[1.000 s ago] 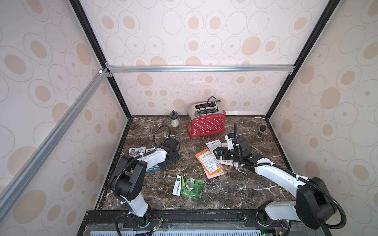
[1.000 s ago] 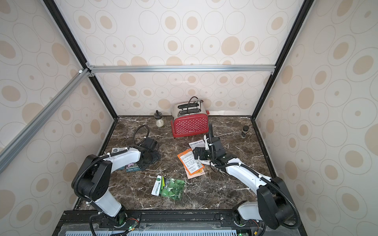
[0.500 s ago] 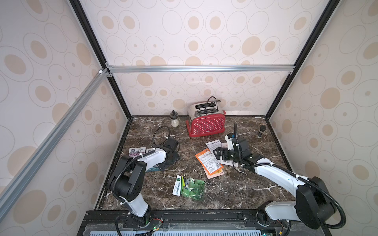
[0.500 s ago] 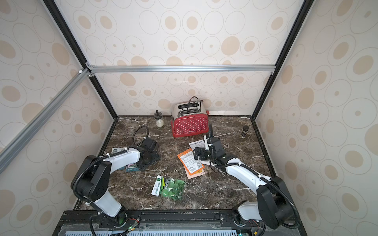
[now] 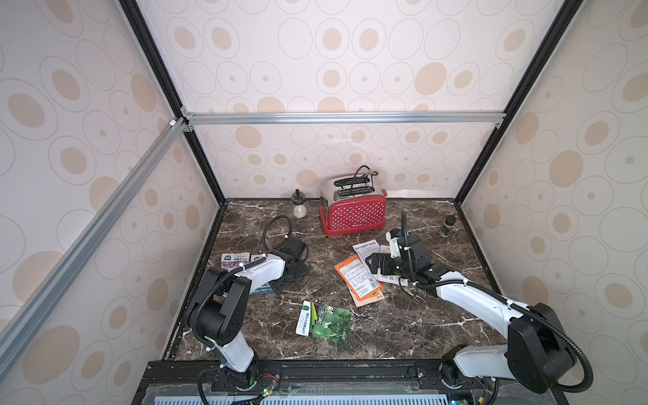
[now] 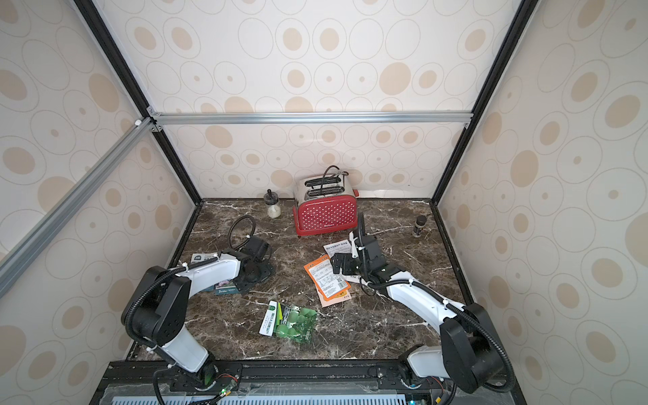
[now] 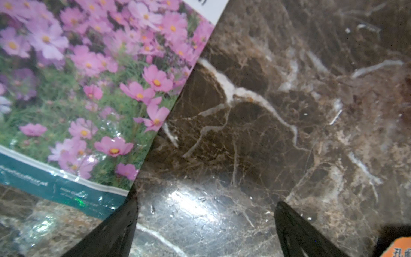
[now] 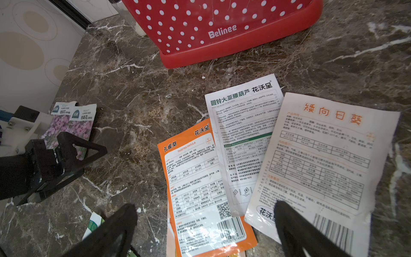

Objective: Arrange the seed packets in a row
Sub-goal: Move the seed packet to the center of the board, then pick up the seed packet from the center of the board.

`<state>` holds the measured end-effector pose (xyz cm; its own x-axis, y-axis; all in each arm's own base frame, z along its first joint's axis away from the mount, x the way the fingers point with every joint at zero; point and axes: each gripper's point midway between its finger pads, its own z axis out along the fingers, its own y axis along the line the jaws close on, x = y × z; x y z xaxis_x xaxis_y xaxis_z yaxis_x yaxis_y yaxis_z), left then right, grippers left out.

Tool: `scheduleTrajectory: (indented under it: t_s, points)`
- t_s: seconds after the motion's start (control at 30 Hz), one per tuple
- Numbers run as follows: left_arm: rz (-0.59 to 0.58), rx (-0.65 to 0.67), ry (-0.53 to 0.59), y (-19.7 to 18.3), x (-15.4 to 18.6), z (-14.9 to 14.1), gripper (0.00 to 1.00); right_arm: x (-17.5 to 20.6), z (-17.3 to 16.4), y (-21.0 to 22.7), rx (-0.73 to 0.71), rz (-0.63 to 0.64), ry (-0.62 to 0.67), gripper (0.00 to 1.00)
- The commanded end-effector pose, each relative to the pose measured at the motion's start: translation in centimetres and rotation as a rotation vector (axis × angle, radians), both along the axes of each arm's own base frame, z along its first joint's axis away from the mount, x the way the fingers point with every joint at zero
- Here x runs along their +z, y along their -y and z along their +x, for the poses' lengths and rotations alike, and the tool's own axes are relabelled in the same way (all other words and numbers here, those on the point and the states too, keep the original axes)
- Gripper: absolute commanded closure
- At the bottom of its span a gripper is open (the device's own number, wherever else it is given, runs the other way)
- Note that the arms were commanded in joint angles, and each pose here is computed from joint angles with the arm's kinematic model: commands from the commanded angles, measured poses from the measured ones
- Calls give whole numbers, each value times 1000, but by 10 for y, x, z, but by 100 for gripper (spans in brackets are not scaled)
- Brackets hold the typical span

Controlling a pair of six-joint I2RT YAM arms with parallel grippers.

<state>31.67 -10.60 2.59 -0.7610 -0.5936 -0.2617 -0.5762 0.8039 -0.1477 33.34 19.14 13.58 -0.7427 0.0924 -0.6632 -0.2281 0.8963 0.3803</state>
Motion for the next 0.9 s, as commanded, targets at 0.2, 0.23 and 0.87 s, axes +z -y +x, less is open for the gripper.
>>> scheduleTrajectory:
  t_s: [0.2, 0.23, 0.87]
  points:
    - [-3, -276, 195, 61, 68, 35, 2, 0, -3, 11, -31, -43, 5, 0]
    - [-29, -303, 211, 71, 69, 37, 2, -3, -4, 11, -30, -46, -5, 0]
    - [-358, -546, 311, 180, 41, 52, 6, -57, 0, 14, -60, -114, -187, 19]
